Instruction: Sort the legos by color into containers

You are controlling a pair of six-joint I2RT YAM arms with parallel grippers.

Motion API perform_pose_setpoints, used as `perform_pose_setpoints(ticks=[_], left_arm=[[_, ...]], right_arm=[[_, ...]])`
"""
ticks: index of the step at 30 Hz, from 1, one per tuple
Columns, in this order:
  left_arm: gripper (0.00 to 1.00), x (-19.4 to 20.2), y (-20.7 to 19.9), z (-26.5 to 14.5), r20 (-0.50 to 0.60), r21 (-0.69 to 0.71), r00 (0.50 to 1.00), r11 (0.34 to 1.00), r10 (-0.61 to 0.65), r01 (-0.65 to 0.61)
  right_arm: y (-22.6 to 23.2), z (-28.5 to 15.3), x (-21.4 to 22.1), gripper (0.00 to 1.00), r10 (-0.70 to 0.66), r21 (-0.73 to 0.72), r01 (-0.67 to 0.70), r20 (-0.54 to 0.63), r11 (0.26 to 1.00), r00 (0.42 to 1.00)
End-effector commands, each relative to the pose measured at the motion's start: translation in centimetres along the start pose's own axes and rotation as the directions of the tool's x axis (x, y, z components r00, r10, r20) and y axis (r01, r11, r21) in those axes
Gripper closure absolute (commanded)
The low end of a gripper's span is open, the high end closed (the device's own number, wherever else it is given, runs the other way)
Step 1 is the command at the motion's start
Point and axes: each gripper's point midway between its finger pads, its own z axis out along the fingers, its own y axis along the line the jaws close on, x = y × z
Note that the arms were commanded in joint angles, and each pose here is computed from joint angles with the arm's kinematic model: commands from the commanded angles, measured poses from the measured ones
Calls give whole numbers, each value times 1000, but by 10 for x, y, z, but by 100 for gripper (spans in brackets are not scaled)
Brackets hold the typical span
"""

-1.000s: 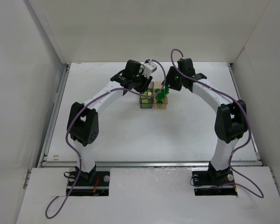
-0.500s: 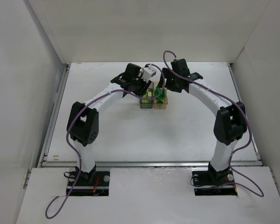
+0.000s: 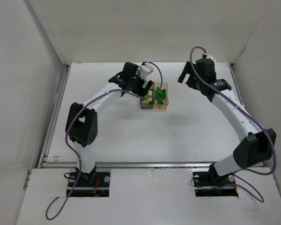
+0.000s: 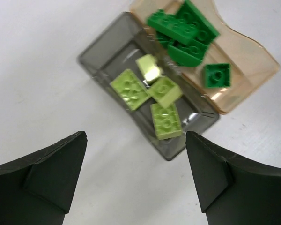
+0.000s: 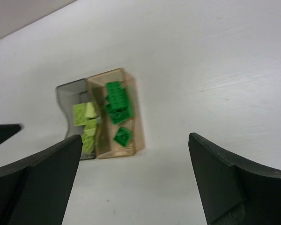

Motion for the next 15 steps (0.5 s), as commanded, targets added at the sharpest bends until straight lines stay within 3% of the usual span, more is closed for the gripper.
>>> perform_pose_setpoints(ticks=[1, 2, 3, 5, 7, 8, 10, 11, 15], left_arm=[[16, -59, 66, -66, 198, -198, 977, 973, -74, 114], [16, -69, 88, -83, 234, -267, 968, 952, -89, 152], [16, -57, 133, -100, 239, -408, 961, 884, -139, 229], [16, -40, 176, -130, 245, -546, 953, 786, -180, 289], [14, -3, 229, -174, 260, -696, 936, 625, -238, 353], [14, 8, 241, -188, 278, -722, 925, 580, -257, 378], [14, 44, 259, -223, 293, -776, 908, 481, -300, 409], [14, 54, 260, -231, 296, -783, 904, 463, -308, 415], [14, 109, 251, -264, 298, -817, 876, 373, -380, 440]], right_arm=[[-56, -32, -37, 0, 42, 142, -66, 167, 988, 985], [-67, -54, -52, 0, 48, 159, -88, 240, 983, 969], [-92, -68, -63, 0, 39, 262, -127, 319, 957, 947], [-127, -103, -68, 0, 25, 364, -194, 421, 911, 907], [-159, -132, -72, 0, -4, 460, -271, 514, 846, 858], [-187, -149, -65, 0, -47, 552, -337, 567, 763, 822], [-203, -187, -70, 0, -51, 532, -448, 683, 719, 729], [-214, -202, -68, 0, -72, 544, -500, 722, 674, 688], [-224, -219, -54, 0, -49, 501, -536, 760, 679, 648]])
